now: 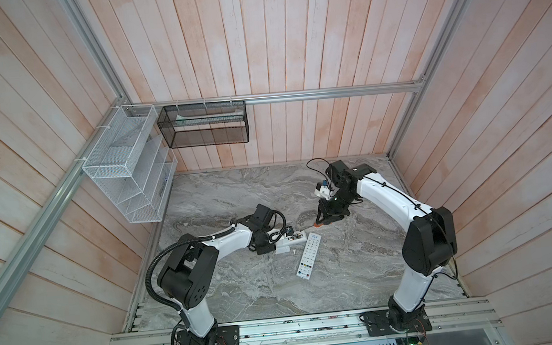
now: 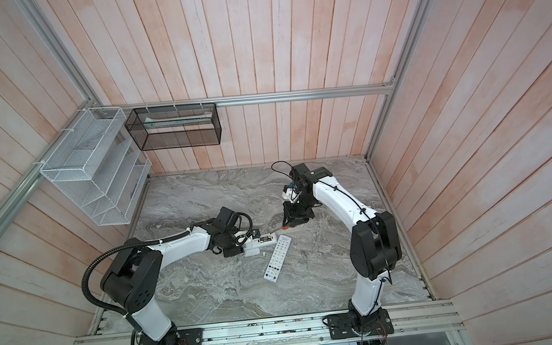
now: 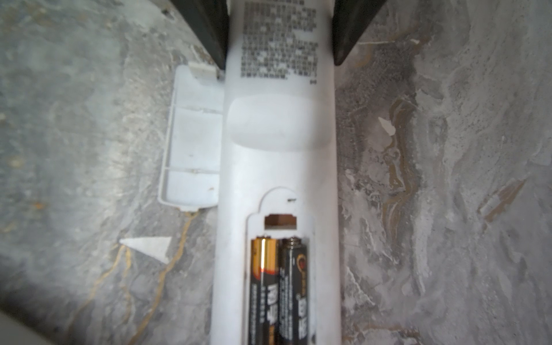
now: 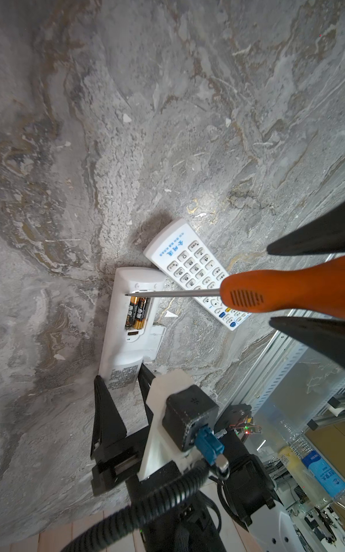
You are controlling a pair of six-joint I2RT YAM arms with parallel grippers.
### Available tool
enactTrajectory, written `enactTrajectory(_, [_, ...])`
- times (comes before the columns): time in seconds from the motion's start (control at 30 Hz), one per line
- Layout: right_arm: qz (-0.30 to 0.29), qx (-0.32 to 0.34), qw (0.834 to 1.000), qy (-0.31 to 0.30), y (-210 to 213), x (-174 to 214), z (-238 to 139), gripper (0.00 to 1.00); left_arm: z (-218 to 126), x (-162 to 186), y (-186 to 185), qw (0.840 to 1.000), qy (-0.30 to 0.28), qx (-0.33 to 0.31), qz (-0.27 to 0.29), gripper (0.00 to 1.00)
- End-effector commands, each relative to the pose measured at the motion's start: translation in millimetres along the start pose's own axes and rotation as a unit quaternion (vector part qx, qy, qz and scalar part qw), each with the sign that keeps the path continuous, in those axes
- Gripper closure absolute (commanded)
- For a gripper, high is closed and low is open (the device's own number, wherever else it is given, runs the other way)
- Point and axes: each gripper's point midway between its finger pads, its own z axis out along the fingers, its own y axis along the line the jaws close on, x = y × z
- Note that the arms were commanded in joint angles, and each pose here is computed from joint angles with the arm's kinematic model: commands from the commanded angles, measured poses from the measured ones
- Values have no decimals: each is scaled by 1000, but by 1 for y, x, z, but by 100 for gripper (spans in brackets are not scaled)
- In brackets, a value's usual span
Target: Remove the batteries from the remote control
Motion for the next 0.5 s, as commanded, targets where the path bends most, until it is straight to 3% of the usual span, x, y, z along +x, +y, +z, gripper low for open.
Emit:
enactTrajectory(0.0, [-14,1,1000,9,-1,7,4,100,8,-4,-36,997,-13,69,8,72])
enactTrajectory(0.47, [-40,-21,999,-23,16,14,-21,100,8,-2,-38,997,-11,71,9,72])
